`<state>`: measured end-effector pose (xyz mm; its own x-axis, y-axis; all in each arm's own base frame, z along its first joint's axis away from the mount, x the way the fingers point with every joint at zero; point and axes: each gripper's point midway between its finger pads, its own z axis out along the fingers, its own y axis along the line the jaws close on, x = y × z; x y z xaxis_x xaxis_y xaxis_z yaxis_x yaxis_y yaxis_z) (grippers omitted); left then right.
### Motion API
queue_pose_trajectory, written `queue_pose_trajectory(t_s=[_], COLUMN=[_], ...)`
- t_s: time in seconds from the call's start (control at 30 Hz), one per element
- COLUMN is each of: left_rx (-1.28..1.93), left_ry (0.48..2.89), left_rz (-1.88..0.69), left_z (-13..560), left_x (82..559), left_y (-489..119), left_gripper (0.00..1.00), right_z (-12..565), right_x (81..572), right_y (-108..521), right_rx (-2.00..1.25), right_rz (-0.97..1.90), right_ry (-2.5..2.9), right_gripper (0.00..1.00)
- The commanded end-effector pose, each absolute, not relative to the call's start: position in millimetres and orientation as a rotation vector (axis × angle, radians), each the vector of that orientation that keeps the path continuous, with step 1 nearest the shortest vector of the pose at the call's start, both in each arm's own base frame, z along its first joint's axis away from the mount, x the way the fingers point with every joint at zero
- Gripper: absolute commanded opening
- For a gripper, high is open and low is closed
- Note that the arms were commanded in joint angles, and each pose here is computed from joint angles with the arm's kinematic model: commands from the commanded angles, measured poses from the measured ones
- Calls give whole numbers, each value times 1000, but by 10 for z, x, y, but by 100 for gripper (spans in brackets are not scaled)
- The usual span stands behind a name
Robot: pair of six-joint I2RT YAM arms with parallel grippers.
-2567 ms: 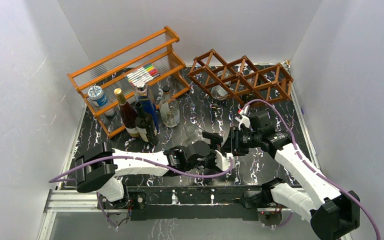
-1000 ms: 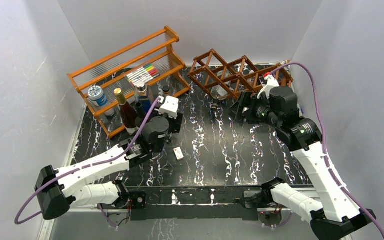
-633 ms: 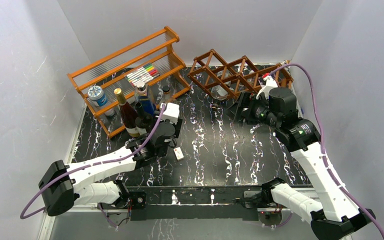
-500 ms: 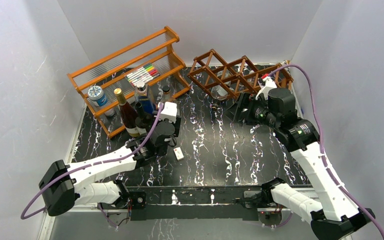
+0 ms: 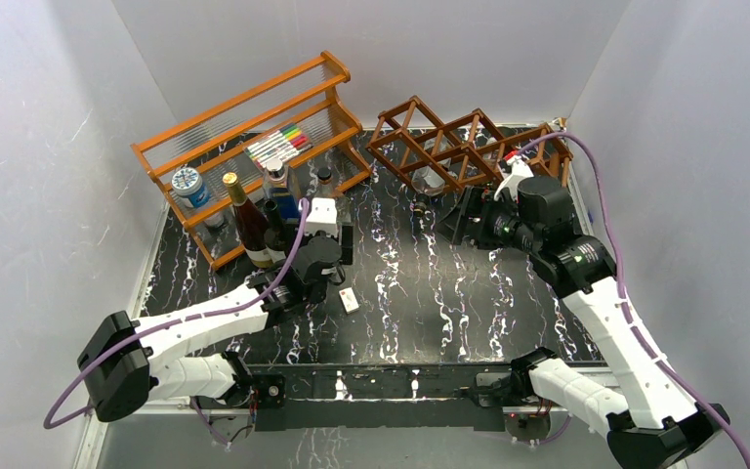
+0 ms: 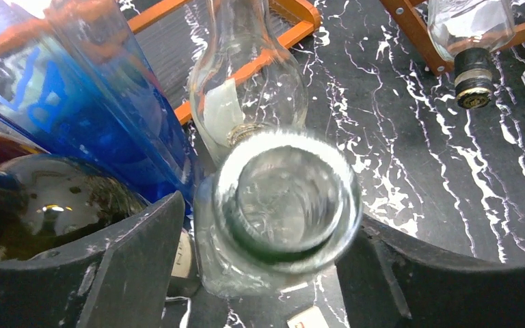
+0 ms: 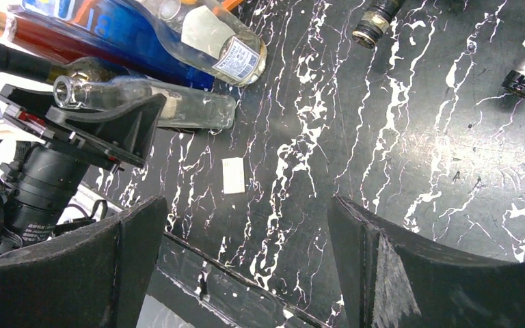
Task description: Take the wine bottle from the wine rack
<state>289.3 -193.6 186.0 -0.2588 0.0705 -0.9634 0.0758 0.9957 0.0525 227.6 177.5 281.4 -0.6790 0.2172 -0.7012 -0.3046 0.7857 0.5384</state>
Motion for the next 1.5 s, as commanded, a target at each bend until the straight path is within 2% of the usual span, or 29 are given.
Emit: queue_pose_trajectory(t_s=[0.0,0.1,0.17,0.37,0.47,0.63,0.8,1.07,1.2,1.37,1.47], left_rx=[84,101,111,137,261,396,432,558,611,628,678], left_ry=[1841,1841,1841,1825,1794,1715,1626,1407,1213,1214,1246], left_rz=[-19,-40,-54,-93,-169,-275,-353,-407,-365,-350,-177], left_z=[1879,1958,2044,2343,2554,2930,3347,3957,4374,4069,3696], left_x=[2880,2850,2831,2741,2655,2475,2335,2332,2585,2576,2696], left_y=[-1919,-1927,-1925,-1866,-1962,-2006,-1968,-2227,-2642,-2476,-2334], left_gripper=[82,95,98,98,98,98,98,98,98,98,98], right_z=[2890,2821,2779,2662,2574,2229,2132,2057,1802,1547,1408], right_x=[2307,2323,2338,2351,2366,2506,2641,3066,3618,4135,4343], right_y=[1825,1825,1836,1875,1877,1727,1789,1864,1747,1948,2079], right_rx=[-83,-87,-87,-82,-84,-52,-45,12,164,268,315], right_rz=[853,842,841,856,847,680,684,649,477,502,529], right_ry=[2122,2137,2149,2177,2193,2273,2260,2164,2088,2034,2026], right_gripper=[98,98,98,98,98,98,98,98,98,98,98])
